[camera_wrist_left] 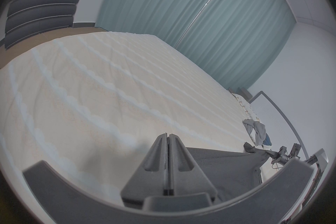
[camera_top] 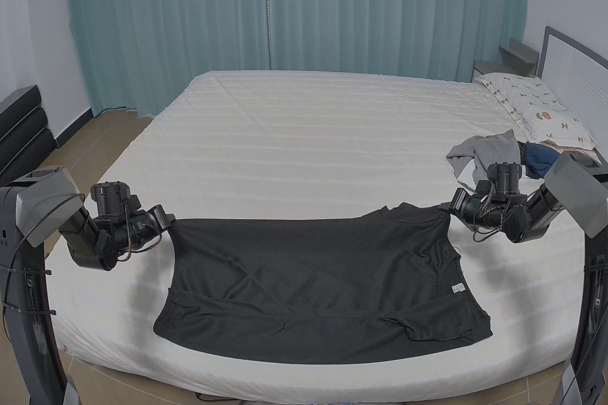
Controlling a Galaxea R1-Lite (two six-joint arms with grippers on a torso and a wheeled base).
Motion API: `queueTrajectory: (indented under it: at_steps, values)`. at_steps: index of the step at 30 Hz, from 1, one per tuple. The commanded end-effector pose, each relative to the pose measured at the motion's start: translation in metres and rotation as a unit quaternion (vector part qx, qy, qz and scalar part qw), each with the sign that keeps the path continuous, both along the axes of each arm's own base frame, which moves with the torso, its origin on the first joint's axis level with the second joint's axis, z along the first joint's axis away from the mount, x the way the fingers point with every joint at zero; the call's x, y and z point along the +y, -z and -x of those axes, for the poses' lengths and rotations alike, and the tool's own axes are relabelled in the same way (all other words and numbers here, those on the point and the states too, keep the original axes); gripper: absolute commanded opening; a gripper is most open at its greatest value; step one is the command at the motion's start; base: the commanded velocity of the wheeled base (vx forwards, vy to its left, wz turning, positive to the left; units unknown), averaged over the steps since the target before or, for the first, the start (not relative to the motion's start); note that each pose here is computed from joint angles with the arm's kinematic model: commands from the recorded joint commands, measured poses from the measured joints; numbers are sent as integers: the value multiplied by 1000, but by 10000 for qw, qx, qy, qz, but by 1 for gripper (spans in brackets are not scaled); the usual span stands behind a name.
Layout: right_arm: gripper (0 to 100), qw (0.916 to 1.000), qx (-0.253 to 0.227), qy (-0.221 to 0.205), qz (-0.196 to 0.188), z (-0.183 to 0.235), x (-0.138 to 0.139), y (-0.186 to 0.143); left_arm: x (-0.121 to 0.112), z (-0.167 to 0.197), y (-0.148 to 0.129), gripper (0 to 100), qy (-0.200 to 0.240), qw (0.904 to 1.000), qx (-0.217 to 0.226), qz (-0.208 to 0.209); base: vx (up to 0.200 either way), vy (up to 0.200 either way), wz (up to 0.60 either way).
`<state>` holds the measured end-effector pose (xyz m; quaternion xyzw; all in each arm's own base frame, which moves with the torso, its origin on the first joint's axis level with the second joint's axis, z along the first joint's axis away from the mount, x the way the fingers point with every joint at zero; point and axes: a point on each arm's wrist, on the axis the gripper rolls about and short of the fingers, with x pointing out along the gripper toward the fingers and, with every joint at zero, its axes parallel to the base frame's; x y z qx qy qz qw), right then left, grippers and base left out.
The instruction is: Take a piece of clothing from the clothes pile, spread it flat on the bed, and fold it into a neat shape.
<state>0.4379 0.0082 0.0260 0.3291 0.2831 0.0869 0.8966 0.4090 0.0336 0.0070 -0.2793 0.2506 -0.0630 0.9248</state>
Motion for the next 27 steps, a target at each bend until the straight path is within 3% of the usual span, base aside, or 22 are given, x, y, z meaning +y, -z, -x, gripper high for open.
queueTrajectory:
  at_steps: [1,15,27]
  values:
    - [0,10000,-33,-53,-21,11,0,-13,1,10,-8,0,-9,10000,9,-29,0,0,0]
    - [0,9972,395,-433,465,57,-6,2,-1,50,-4,0,334,9973,177,-629,0,0,0]
    - [0,9919,721,-695,781,98,-14,9,-6,90,11,0,720,9896,319,-1202,0,0,0]
